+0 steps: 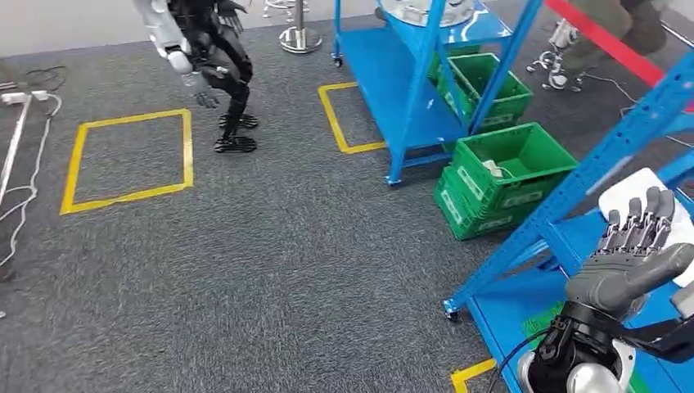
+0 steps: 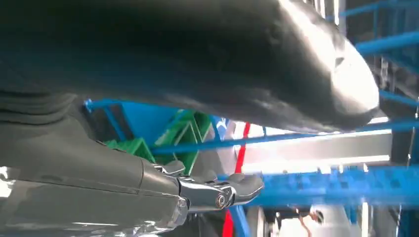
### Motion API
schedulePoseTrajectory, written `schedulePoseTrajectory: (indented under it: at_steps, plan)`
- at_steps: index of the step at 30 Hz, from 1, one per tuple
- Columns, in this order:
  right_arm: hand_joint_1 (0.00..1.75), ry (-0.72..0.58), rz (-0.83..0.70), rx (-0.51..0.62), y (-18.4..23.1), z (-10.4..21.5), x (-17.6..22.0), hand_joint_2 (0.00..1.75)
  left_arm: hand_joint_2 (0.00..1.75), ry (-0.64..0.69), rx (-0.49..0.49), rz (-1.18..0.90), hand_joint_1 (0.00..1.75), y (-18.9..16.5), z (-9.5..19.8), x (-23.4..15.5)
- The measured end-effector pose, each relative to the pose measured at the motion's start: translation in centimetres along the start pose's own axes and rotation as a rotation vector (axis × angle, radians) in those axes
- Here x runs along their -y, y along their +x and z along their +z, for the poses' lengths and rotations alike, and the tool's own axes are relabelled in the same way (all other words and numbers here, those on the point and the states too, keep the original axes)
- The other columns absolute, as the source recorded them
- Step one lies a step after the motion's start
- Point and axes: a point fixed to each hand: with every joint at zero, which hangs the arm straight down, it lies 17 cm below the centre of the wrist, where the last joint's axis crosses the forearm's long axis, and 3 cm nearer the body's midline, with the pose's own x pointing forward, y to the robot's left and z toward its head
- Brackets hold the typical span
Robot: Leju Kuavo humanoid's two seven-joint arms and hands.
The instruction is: Take the parts from the cabinet and place them on the table.
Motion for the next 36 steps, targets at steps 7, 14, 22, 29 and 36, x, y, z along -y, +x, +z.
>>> schedulePoseTrajectory:
  at_steps: [7,14,22,29,36]
  plan:
    - [0.00,0.003,-0.006,0.018,0.7,-0.2,-0.3,0.00,0.00,-0.006,0.010,-0.010,0.00,0.5,-0.1,0.1]
    - [0.00,0.010,0.005,0.035,1.1,-0.3,-0.6,0.00,0.00,-0.010,0.006,-0.015,0.00,0.1,0.0,0.2]
    - [0.00,0.024,0.006,0.048,1.4,-0.3,-1.3,0.00,0.00,-0.011,0.008,-0.016,0.00,0.0,0.0,0.0]
    - [0.00,0.030,0.000,0.047,1.4,-0.3,-1.8,0.00,0.00,-0.014,0.010,-0.021,0.00,-0.1,0.0,0.1]
    - [0.00,0.034,-0.013,0.031,1.2,-0.7,-2.1,0.00,0.00,-0.023,0.024,-0.022,0.00,0.9,-0.1,0.3]
